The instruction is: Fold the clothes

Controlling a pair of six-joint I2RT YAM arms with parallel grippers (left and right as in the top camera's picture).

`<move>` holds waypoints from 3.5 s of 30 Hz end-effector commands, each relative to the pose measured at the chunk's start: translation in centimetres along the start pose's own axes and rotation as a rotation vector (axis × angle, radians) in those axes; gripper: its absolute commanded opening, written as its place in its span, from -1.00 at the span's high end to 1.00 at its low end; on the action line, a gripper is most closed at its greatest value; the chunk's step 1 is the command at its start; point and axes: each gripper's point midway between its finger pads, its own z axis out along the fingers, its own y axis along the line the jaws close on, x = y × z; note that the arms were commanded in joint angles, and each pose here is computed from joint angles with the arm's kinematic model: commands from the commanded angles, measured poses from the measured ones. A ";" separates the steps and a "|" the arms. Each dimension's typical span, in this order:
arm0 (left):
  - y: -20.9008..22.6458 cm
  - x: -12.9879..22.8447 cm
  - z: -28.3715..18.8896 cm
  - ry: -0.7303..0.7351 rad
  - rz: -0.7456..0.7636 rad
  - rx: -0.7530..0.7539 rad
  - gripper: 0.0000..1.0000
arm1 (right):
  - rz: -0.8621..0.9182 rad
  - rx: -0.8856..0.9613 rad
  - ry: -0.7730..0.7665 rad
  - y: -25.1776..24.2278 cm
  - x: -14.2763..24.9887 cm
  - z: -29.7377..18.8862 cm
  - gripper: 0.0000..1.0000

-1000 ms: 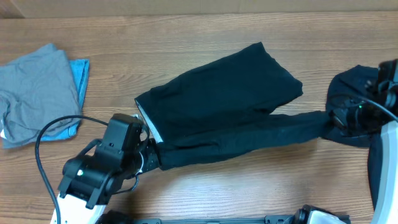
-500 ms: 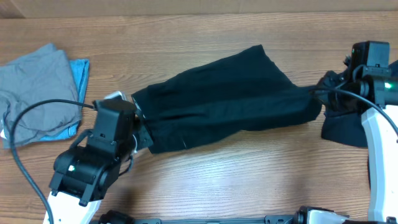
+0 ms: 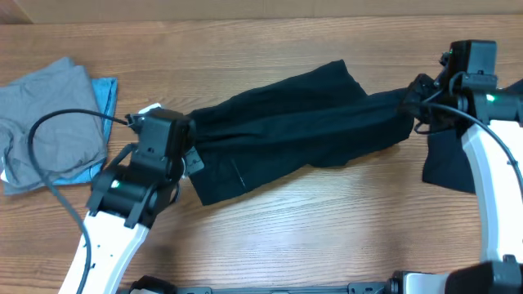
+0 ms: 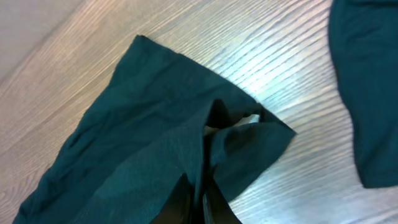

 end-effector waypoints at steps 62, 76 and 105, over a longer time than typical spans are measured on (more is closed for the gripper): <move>-2.2 -9.7 7.3 -0.027 0.065 -0.130 -0.72 | -0.237 -0.237 -0.257 12.4 -5.5 10.4 -1.00; -9.4 3.7 7.9 0.586 0.158 0.351 0.92 | -0.261 -0.185 0.333 7.8 7.4 9.7 0.92; -9.7 13.6 19.3 0.806 0.259 0.225 0.92 | -0.366 -0.299 0.487 6.7 15.3 12.9 0.92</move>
